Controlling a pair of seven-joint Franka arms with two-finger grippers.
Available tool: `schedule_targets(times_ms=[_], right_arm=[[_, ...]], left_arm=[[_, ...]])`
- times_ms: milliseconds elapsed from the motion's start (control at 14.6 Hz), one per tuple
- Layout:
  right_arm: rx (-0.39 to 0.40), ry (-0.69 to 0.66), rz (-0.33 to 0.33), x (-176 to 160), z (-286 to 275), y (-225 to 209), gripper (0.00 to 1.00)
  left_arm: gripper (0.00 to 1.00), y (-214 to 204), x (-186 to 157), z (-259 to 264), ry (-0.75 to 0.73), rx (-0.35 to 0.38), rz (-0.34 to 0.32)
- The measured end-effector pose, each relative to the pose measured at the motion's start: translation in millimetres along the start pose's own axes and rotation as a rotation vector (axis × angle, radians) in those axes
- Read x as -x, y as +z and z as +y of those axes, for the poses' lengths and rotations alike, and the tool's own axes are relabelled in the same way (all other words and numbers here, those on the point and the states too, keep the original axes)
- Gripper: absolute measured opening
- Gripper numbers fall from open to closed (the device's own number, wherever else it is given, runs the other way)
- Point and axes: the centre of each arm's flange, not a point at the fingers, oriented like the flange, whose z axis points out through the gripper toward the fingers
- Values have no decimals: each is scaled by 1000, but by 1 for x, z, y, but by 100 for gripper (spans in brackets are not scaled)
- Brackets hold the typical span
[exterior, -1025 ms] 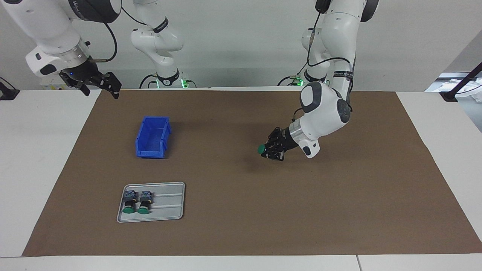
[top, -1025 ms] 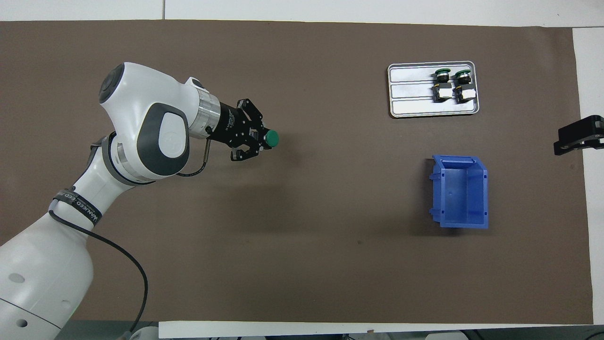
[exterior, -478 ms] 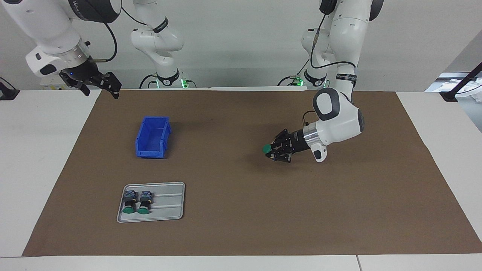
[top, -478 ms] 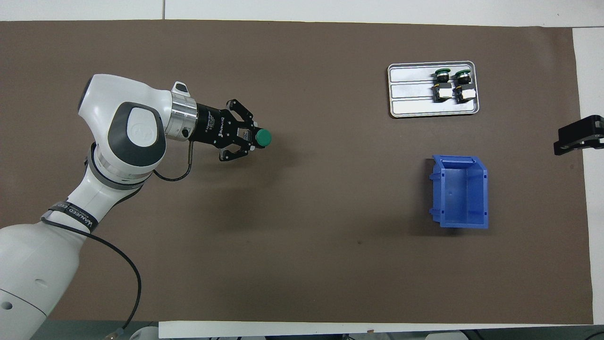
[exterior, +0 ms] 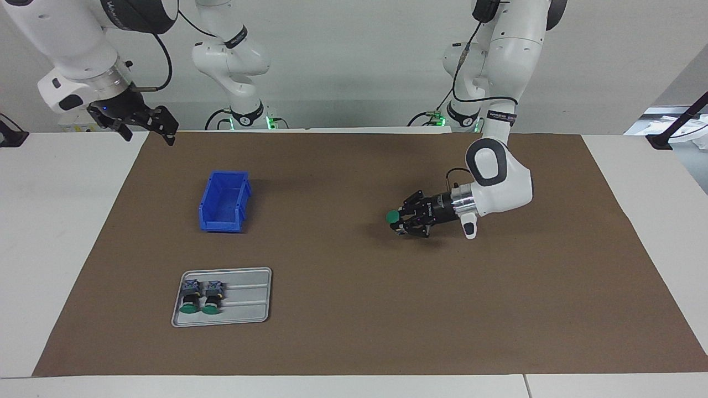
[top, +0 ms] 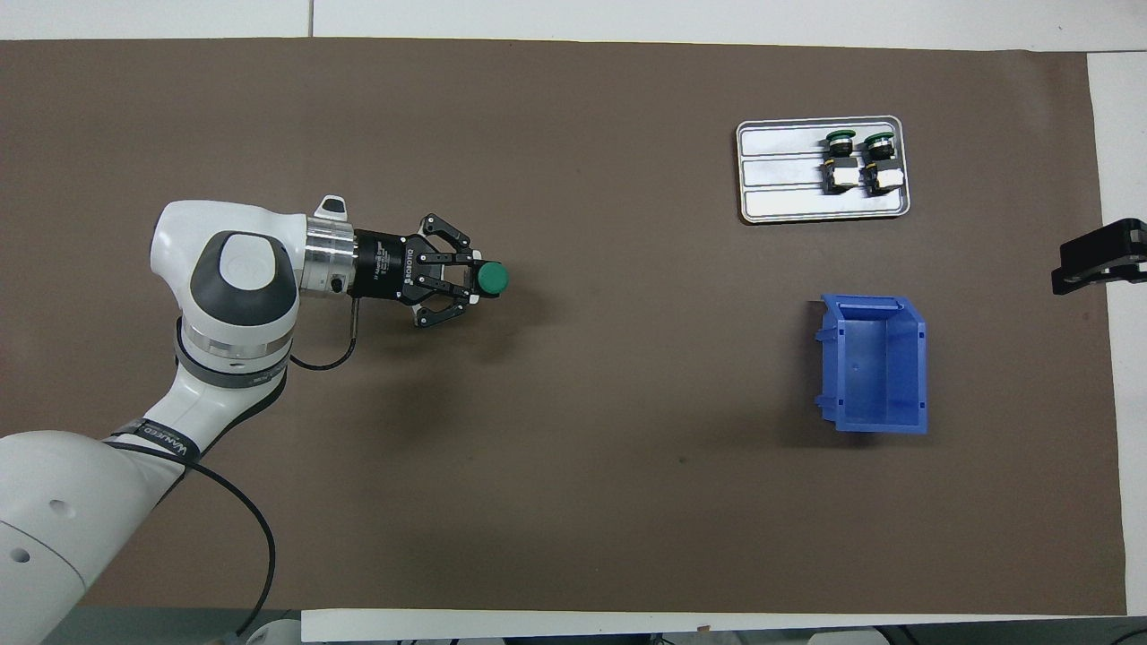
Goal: Place and press button with both arms
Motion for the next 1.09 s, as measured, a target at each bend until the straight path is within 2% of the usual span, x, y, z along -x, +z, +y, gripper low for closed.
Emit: schedule_targets(times_ms=[205, 546, 683, 1093], right_arm=[[0, 0, 0, 0, 0, 0, 99], [0, 0, 0, 0, 0, 0, 99], [0, 0, 0, 0, 0, 0, 99], [0, 0, 0, 0, 0, 0, 99]], left_arm=[[33, -22, -18, -2, -6, 17, -44], [33, -13, -44, -24, -18, 98, -154], [33, -10, -49, -33, -22, 98, -203], [33, 1, -44, -38, -29, 91, -237]])
